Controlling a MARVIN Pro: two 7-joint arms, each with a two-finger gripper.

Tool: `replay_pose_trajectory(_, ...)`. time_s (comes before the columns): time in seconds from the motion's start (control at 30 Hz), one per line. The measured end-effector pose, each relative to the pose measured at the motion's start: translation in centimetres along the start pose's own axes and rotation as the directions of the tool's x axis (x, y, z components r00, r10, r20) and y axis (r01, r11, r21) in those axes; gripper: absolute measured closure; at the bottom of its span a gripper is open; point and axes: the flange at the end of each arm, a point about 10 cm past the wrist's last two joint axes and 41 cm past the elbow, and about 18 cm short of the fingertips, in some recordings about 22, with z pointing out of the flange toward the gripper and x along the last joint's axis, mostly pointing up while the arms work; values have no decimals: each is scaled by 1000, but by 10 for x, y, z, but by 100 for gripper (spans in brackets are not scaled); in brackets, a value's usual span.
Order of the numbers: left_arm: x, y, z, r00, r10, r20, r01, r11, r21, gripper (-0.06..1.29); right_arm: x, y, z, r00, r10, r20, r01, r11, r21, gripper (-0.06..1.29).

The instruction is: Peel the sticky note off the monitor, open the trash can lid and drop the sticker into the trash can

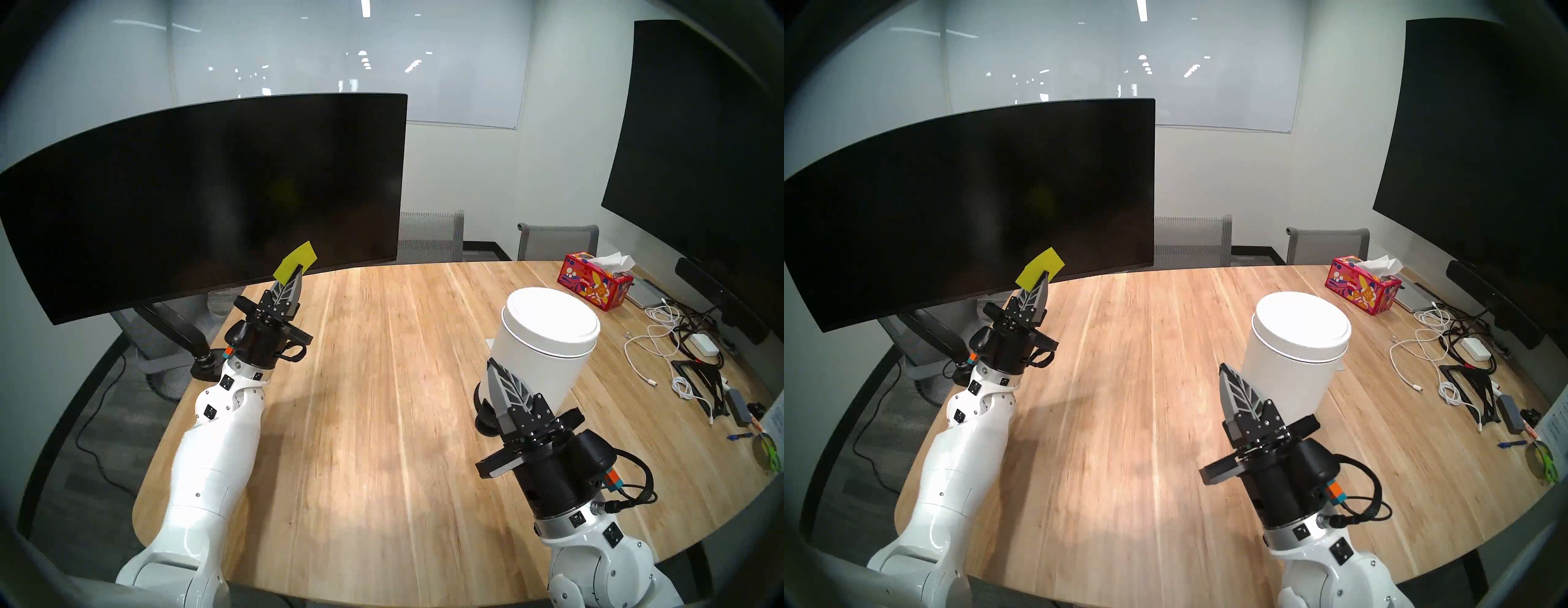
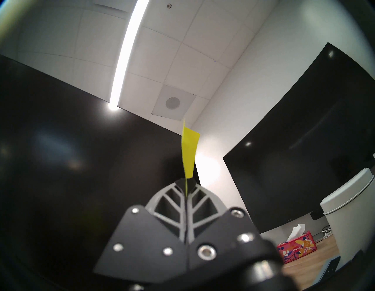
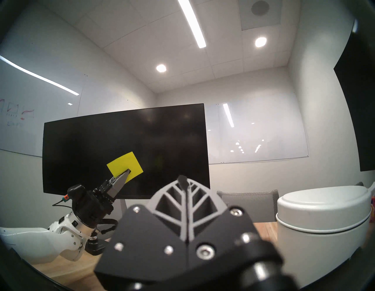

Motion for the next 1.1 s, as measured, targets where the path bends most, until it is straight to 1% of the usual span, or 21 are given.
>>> replay_pose_trajectory(0.3,22,10,-5,1000,-9,-2,9,997,-71,125,-12,2,-4,998,1,63,-1,1000,-11,125)
replay_pose_trajectory(0.37,27,14,-5,1000,-15,-3,14,996,-90,125,-14,3,-5,997,0,78,1,1000,-16,125)
replay_pose_trajectory(0.4,32,18,-6,1000,-23,-2,22,994,-109,125,-17,6,-6,996,-3,93,5,1000,-21,125)
replay_pose_trajectory(0.57,41,31,-7,999,-47,-2,47,987,-153,125,-23,12,-8,992,-13,126,17,999,-35,125)
replay_pose_trajectory(0.77,57,51,-7,996,-88,-2,85,972,-218,125,-31,23,-12,984,-28,175,40,997,-63,125)
replay_pose_trajectory(0.93,70,59,-7,994,-108,-5,103,961,-255,125,-36,32,-16,977,-37,212,56,995,-86,125)
replay_pose_trajectory(0.97,76,60,-6,994,-112,-7,106,958,-266,125,-38,36,-17,973,-40,227,62,994,-93,125)
replay_pose_trajectory(1.1,88,61,-5,993,-116,-11,108,952,-286,125,-42,44,-21,964,-47,261,78,991,-108,125)
